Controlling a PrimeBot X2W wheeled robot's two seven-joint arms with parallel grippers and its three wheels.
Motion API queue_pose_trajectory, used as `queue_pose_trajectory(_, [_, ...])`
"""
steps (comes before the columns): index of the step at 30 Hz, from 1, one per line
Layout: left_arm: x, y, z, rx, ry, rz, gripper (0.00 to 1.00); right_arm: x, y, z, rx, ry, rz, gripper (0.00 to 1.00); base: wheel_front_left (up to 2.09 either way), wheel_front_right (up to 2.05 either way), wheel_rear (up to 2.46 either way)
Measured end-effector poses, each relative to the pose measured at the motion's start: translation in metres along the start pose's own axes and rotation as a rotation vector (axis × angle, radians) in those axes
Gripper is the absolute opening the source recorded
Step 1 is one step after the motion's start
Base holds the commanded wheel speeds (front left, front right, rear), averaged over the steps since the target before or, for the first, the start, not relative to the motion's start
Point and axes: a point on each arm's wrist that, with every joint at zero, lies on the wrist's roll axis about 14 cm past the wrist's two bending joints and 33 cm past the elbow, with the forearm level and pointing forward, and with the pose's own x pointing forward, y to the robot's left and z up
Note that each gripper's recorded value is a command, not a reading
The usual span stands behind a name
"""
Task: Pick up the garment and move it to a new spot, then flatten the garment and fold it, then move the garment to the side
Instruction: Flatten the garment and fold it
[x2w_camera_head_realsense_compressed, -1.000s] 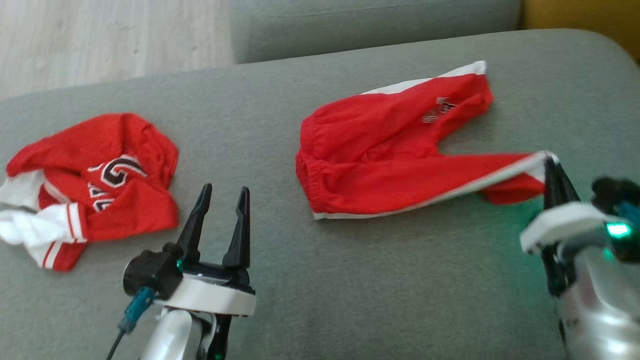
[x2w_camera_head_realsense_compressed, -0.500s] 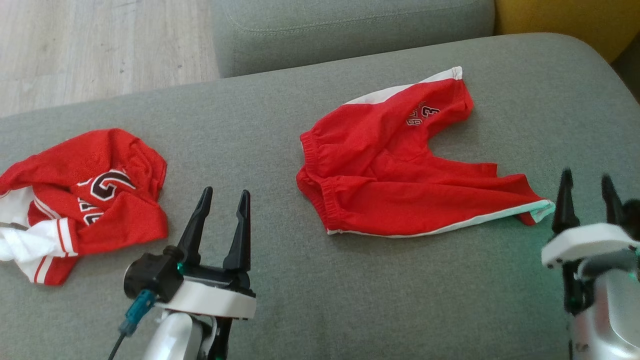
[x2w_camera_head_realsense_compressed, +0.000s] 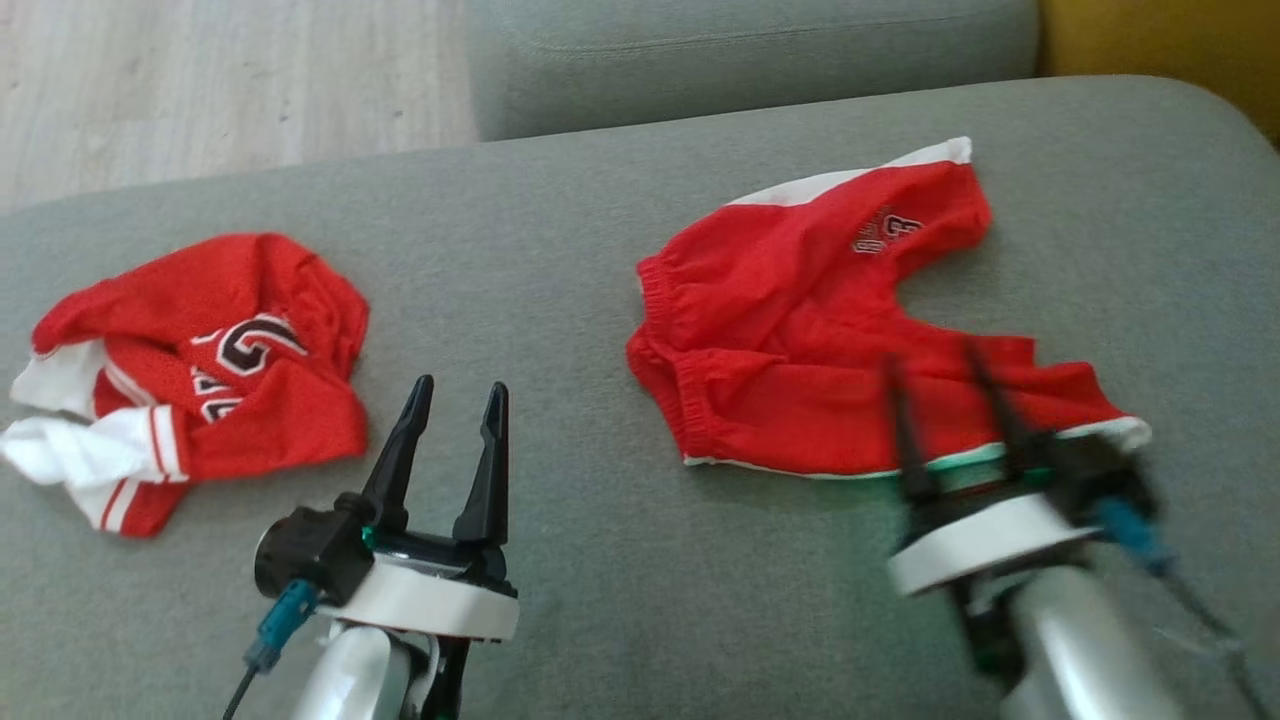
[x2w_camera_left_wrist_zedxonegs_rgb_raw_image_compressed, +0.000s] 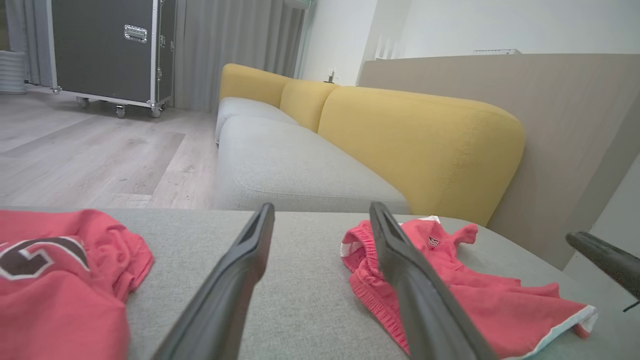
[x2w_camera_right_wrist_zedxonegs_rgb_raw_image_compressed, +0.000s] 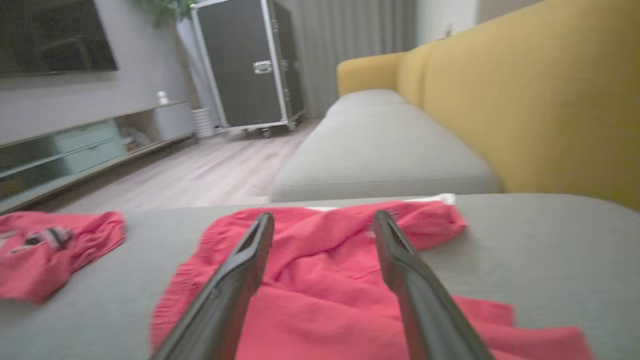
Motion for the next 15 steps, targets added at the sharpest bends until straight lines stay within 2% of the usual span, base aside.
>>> queue_pose_trajectory(3, [-0.004, 0.006, 0.000, 0.001, 0.001, 0.020, 1.00, 0.003, 0.050, -0.013, 0.004, 0.040, 0.153, 1.00, 0.00, 0.00, 0.00])
queue_pose_trajectory(6, [-0.008, 0.011, -0.001, 0.002, 0.004, 0.038, 1.00, 0.000, 0.087, -0.040, -0.021, 0.143, 0.289, 1.00, 0.00, 0.00, 0.00])
queue_pose_trajectory(11, [-0.015, 0.023, -0.001, -0.004, 0.006, 0.078, 1.00, 0.011, 0.110, -0.070, -0.103, 0.281, 0.403, 1.00, 0.00, 0.00, 0.00])
queue_pose_trajectory(15, [-0.018, 0.031, 0.001, -0.005, 0.000, 0.103, 1.00, 0.022, 0.111, -0.092, -0.142, 0.383, 0.422, 1.00, 0.00, 0.00, 0.00])
